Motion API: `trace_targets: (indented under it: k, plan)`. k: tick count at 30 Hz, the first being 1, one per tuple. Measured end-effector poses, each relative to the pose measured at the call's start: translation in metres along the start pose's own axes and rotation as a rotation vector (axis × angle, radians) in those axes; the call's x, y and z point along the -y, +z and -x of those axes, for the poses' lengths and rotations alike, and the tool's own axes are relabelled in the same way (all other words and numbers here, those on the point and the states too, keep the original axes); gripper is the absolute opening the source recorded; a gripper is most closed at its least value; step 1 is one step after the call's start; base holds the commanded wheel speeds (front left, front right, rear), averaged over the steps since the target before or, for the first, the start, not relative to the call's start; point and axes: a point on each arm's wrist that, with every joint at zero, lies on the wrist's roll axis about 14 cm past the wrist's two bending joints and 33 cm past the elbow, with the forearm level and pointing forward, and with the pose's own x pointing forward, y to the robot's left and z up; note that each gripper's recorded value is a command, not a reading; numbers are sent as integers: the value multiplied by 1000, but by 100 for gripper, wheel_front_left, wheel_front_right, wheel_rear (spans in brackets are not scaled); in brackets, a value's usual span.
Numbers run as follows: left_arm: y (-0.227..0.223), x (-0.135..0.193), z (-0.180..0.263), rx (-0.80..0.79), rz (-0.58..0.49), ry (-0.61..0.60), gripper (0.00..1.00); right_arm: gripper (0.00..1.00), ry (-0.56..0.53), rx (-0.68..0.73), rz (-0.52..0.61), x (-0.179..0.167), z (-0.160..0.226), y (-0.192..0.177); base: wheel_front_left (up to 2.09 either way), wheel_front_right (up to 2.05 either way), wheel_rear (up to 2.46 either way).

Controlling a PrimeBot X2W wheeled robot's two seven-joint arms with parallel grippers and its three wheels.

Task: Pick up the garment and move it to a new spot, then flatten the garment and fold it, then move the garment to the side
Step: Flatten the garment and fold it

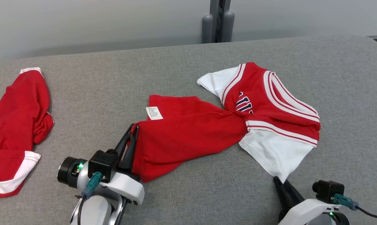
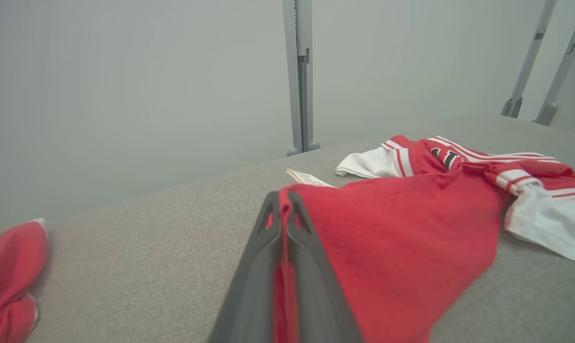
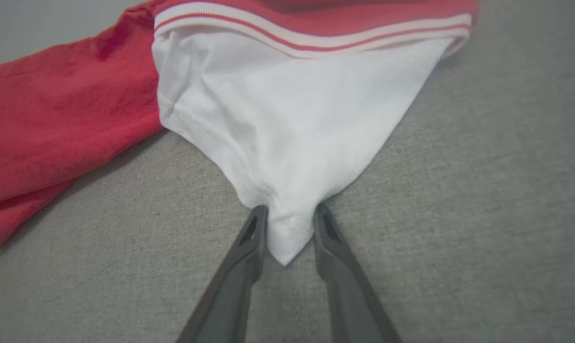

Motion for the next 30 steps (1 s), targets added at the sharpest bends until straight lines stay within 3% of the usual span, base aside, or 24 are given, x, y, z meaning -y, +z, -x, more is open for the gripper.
trace_targets:
  k: [5, 9, 21, 30]
  plan:
    - [-1, -4, 4, -2, 1, 13, 0, 0, 16, 32, -1, -6, -1, 8, 0, 0, 0]
    - [10, -6, 3, 29, -5, 22, 0, 0, 29, 137, 16, -7, 0, 41, 0, 0, 0]
    - [70, -4, 7, 204, -36, 34, 0, 0, 87, 517, 287, -18, 32, 188, 0, 0, 0]
    - [150, -19, 15, 432, -96, 78, 0, 0, 88, 786, 402, -38, 77, 293, 0, 0, 0]
